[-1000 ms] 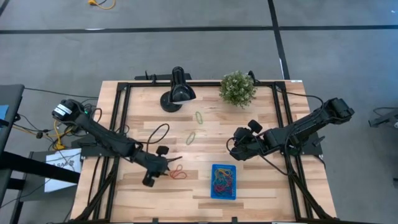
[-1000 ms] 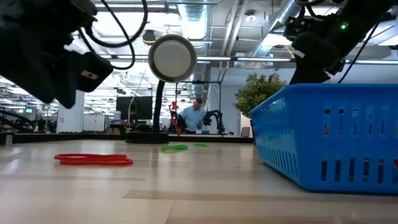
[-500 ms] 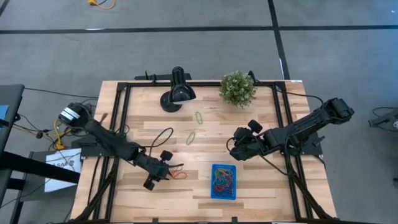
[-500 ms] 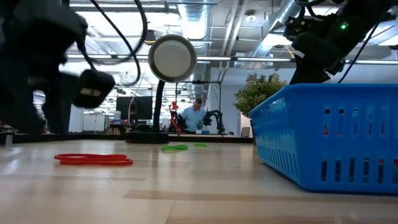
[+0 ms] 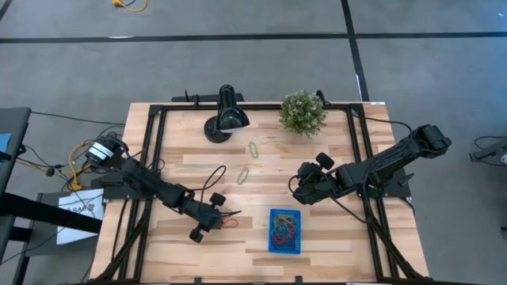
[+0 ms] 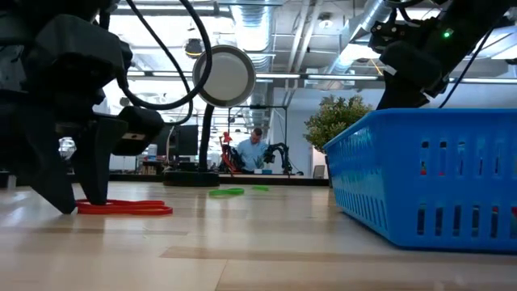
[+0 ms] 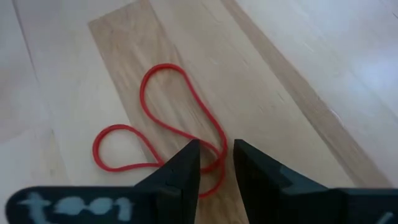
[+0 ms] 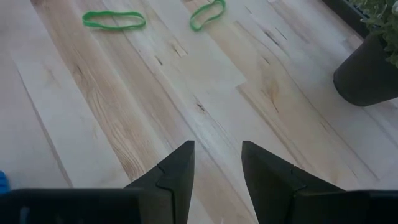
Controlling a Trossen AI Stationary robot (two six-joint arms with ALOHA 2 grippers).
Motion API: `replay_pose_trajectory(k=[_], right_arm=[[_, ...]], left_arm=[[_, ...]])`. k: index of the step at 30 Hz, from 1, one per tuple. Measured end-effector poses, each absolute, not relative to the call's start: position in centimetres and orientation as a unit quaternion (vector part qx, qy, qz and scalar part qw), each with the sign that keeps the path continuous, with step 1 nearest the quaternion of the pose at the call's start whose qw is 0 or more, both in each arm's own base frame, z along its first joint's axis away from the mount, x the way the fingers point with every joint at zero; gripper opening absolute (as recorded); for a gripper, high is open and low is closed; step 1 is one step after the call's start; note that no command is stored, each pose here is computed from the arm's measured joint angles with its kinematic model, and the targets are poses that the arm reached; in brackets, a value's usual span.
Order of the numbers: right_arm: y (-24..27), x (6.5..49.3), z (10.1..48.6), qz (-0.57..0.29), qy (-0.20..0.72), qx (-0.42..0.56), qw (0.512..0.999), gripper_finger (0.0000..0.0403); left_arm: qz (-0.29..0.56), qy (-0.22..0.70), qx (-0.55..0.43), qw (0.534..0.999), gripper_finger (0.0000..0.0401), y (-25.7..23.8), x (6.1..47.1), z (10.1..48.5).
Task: Pick and place items into bin
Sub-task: Put the red rubber band into the blue bin
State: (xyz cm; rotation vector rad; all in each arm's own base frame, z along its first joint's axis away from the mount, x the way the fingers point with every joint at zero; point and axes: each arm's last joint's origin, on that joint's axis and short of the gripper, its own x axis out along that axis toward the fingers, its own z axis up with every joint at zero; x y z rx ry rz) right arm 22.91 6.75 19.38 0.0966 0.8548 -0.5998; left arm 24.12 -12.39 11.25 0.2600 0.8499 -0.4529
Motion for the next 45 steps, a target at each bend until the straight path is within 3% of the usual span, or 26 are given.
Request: replay_pose_trajectory(k=[5,11,16,22,29,35,40,45], right_arm=[[6.7,22.9,19.4,-0.286,0.408,0.046,0.866,0.0129],[6.7,22.9,19.4,-0.286,0.408,0.046,0.866,0.0129],[6.7,22.9,19.4,-0.286,0.408,0.046,0.866,0.0129],[6.8,23.0,19.4,-0.285,0.404,0.049,0.868,0.0129],[6.8,23.1,19.5,-0.284,0.400,0.053,0.870,0.0129],[6.8,23.1,19.5,-0.285,0.402,0.051,0.869,0.0129],[6.8,23.0,19.4,-0.285,0.404,0.050,0.868,0.0129],[6.7,22.7,19.3,-0.295,0.415,0.049,0.859,0.0129]], left_arm=[[-0.206,0.410,0.118,0.880,0.0071,-12.3,24.1,11.2],[-0.196,0.405,0.144,0.881,0.0006,-11.7,24.4,11.2],[-0.174,0.355,0.151,0.906,0.0002,-11.3,25.4,12.0],[-0.187,0.262,0.188,0.928,0.0001,-12.2,28.1,16.2],[-0.223,0.134,0.192,0.946,0.0000,-13.9,31.2,24.2],[-0.255,0.089,0.195,0.943,0.0000,-14.4,32.5,28.7],[-0.247,0.078,0.155,0.953,0.0000,-14.5,33.1,28.8],[-0.273,0.045,0.157,0.948,0.0000,-15.6,35.4,26.1]])
